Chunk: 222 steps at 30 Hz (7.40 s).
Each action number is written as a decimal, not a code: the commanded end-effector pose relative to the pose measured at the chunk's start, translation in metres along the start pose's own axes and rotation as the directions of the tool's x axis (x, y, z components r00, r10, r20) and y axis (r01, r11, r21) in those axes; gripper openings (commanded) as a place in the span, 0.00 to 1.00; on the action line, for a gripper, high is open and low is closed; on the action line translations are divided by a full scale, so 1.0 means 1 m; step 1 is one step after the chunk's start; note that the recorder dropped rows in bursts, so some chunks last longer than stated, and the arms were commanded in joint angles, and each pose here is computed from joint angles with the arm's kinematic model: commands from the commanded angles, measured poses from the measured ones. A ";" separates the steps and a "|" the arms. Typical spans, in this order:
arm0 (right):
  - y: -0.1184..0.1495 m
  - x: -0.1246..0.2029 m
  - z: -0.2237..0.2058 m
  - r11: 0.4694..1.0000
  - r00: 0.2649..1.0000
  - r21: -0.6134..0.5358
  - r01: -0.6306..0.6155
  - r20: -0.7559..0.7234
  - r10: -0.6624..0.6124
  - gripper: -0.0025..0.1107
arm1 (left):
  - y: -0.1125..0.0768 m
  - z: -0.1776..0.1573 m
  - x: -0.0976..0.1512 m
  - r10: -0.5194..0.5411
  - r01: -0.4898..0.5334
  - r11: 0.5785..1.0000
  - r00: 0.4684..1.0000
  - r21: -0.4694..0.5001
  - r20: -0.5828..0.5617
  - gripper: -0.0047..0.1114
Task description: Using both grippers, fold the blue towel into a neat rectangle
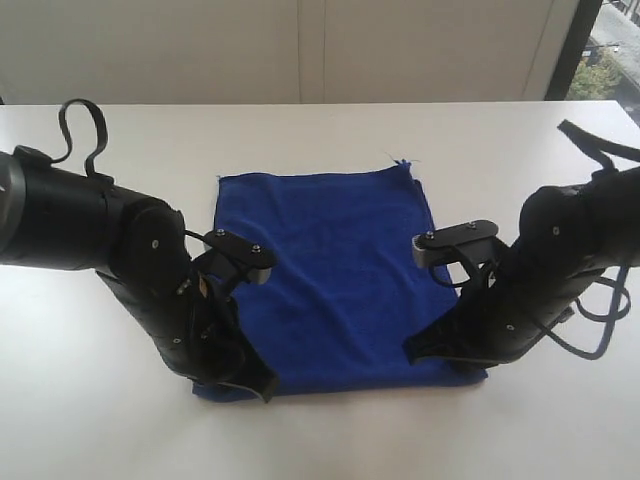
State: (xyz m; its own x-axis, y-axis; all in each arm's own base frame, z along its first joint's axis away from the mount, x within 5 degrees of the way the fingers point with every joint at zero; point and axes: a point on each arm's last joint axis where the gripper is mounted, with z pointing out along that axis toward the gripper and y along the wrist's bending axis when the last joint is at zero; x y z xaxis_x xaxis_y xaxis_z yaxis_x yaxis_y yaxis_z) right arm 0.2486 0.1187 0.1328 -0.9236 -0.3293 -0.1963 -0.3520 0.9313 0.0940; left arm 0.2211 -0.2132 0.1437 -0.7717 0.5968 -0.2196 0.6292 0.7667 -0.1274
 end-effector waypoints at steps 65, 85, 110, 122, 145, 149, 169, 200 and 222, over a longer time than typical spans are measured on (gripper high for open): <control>0.000 0.012 0.006 0.410 0.409 -0.096 0.907 -0.030 -0.912 0.21 | -0.002 -0.008 0.018 0.634 -0.636 0.772 0.765 0.026 -0.118 0.15; 0.014 0.021 -0.039 0.411 0.415 -0.094 0.907 0.027 -0.909 0.02 | -0.004 -0.040 0.033 0.670 -0.672 0.737 0.713 0.072 -0.205 0.04; 0.035 0.012 -0.103 0.519 0.518 0.183 0.835 0.061 -0.853 0.02 | -0.009 -0.122 0.009 0.675 -0.686 0.722 0.727 -0.090 -0.126 0.04; 0.029 -0.018 -0.099 0.498 0.500 0.430 0.753 0.119 -0.858 0.02 | 0.011 -0.107 -0.017 0.681 -0.679 0.646 0.719 -0.349 -0.140 0.04; 0.002 -0.073 -0.060 0.491 0.520 0.540 0.684 0.111 -0.847 0.02 | 0.047 -0.081 -0.052 0.698 -0.616 0.578 0.713 -0.535 -0.068 0.04; -0.004 -0.084 -0.051 0.504 0.529 0.535 0.678 0.121 -0.840 0.02 | 0.057 -0.075 -0.055 0.690 -0.600 0.592 0.722 -0.539 -0.047 0.04; -0.002 -0.092 -0.040 0.508 0.496 0.530 0.679 0.178 -0.850 0.48 | 0.059 -0.066 -0.056 0.657 -0.577 0.624 0.752 -0.527 -0.045 0.47; -0.027 -0.075 -0.030 0.991 1.000 0.136 -0.011 -0.006 0.012 0.02 | 0.084 -0.070 -0.064 -0.238 0.230 0.961 0.971 -0.152 -0.039 0.04; -0.024 -0.066 0.011 0.996 0.992 0.061 -0.067 -0.100 0.073 0.02 | 0.086 -0.066 -0.063 -0.253 0.248 0.953 0.967 -0.172 -0.007 0.04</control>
State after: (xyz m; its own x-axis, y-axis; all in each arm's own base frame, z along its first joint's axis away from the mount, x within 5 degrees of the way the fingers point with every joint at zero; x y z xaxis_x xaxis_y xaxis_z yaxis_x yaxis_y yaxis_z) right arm 0.3207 0.1205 0.1353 -0.9527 -0.2827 -0.1114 -0.2872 0.9575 0.0262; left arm 0.3206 -0.1705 0.2100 -0.9010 0.3928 -0.1843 0.4014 0.9158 -0.0103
